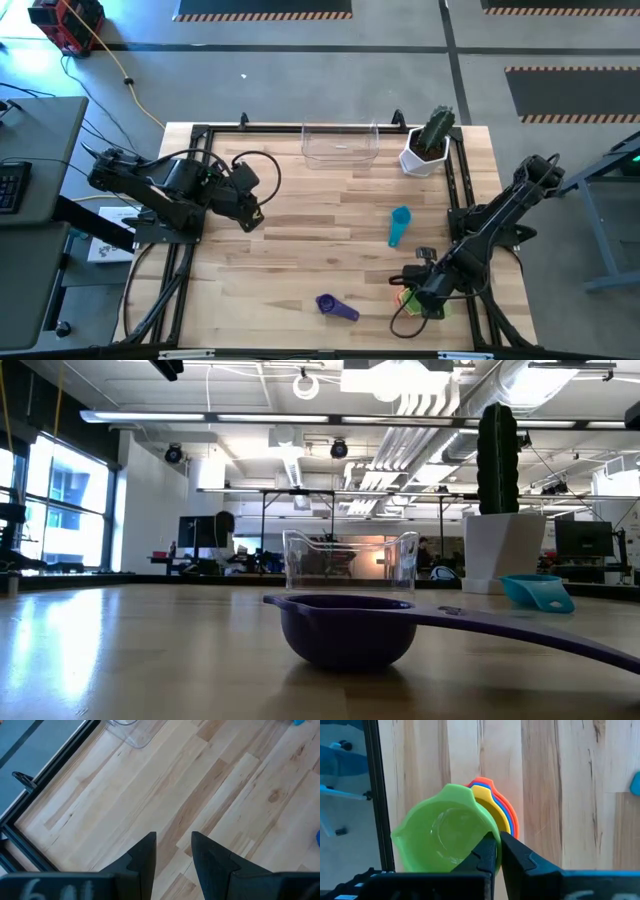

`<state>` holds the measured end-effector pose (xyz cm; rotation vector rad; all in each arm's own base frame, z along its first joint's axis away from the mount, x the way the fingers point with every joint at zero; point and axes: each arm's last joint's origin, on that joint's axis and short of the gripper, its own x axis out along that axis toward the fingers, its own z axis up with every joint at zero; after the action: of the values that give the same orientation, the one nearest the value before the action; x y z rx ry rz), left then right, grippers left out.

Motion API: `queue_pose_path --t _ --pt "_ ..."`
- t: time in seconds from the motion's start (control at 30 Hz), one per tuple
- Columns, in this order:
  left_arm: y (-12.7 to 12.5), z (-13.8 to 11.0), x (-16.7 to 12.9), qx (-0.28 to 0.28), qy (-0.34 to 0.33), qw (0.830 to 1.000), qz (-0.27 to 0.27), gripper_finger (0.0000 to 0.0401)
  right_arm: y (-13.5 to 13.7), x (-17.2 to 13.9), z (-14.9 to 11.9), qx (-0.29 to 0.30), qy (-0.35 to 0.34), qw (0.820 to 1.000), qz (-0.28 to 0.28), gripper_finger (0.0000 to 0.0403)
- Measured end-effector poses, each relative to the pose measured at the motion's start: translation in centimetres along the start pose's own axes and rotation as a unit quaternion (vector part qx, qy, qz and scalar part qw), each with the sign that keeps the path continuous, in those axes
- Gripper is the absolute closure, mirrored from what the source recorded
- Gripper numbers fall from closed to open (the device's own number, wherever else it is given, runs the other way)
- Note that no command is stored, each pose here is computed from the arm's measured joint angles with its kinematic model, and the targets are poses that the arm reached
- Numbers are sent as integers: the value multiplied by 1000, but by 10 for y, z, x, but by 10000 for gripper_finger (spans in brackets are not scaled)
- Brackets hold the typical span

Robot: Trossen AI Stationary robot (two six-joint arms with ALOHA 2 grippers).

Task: Nest measuring cups in basket
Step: Stack the green measuring cup on the top of the yellow measuring cup, then stack the light blue measuring cup on the top of the green measuring cup

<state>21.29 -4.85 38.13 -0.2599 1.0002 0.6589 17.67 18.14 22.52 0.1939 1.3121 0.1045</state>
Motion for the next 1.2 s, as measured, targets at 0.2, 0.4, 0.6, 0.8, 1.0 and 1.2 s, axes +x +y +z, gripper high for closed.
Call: queue_pose_path --t 0.2,0.4,0.6,0.8,1.0,1.2 --pt "0 0 0 0 0 1000 0 286 0 0 0 1 0 1000 0 393" --pt "0 0 0 0 0 1000 0 286 0 0 0 1 2 1000 1 393" --pt "0 0 0 0 0 1000 0 286 -1 0 1 13 4 1000 2 394" --pt "0 0 0 0 0 1000 0 286 -1 0 1 13 4 1000 1 393" --pt "0 0 0 0 0 1000 0 286 -2 0 0 13 8 1000 -2 358" --pt "0 0 0 0 0 1000 0 286 -2 0 0 12 7 1000 -2 337"
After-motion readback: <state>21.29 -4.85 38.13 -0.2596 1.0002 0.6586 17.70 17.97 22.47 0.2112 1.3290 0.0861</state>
